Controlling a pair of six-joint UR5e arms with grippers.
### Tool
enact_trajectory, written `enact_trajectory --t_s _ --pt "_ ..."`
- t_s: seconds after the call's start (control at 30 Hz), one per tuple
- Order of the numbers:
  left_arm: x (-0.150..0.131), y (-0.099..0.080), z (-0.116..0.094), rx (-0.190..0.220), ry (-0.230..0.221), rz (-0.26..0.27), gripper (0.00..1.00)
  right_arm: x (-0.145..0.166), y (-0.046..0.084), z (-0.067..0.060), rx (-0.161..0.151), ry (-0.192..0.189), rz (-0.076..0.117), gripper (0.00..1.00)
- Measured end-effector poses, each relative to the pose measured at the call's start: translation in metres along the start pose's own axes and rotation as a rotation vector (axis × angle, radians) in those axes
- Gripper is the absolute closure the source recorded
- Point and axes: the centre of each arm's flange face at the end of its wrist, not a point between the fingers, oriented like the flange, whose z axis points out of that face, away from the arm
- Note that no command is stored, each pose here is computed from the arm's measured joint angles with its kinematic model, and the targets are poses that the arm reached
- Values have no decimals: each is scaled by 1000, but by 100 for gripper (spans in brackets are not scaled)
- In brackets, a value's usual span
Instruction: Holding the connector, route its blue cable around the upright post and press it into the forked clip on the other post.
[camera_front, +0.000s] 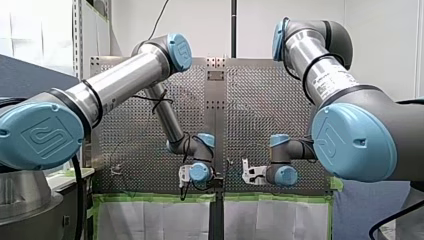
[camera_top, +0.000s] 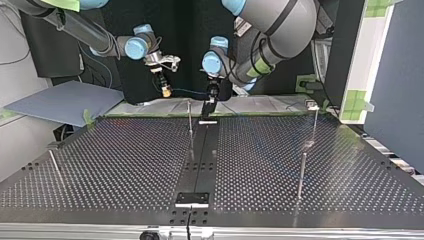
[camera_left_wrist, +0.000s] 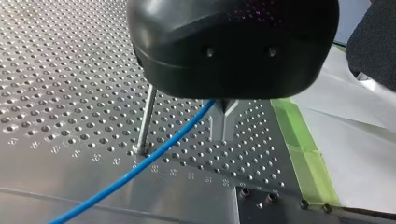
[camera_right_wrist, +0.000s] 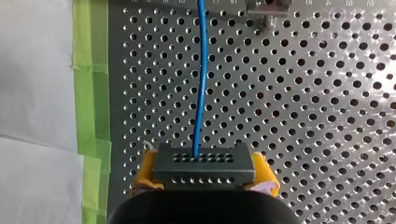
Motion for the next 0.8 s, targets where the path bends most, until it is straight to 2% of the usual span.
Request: enact_trajectory --t_s 0.4,0.8 --pt "-23 -13 -6 3 -38 -6 100 4 14 6 -21 9 9 100" --pt "-26 -15 -5 9 -51 18 100 12 49 15 -78 26 22 100"
